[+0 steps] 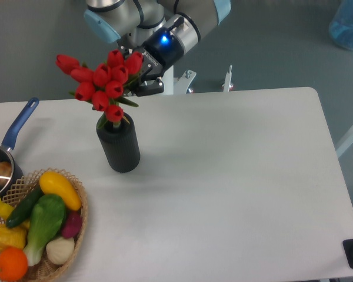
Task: Insert the flowers into the vase
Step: 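Push the tulips further down into the vase with the gripper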
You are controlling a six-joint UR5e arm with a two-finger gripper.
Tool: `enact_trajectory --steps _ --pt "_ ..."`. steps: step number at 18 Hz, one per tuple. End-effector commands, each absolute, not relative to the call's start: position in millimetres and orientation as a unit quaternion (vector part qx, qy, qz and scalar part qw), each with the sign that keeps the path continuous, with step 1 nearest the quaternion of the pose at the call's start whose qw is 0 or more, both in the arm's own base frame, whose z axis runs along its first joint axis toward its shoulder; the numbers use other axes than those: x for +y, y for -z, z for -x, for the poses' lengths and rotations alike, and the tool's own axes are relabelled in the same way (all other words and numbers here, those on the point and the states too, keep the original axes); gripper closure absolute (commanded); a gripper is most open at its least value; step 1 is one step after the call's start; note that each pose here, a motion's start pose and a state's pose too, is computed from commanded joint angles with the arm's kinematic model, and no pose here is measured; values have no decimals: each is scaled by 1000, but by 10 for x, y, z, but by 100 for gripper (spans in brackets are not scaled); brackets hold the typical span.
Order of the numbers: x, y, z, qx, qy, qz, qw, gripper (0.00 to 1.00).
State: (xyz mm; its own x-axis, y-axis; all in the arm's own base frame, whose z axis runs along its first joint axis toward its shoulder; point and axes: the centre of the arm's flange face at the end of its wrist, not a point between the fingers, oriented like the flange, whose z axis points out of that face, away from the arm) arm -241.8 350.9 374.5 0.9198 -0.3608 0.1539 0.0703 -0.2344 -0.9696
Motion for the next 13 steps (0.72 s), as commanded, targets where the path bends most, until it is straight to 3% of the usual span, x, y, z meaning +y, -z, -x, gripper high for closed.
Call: enact_trajectory --steps 13 --pt "3662 -3355 2380 116 198 763 604 100"
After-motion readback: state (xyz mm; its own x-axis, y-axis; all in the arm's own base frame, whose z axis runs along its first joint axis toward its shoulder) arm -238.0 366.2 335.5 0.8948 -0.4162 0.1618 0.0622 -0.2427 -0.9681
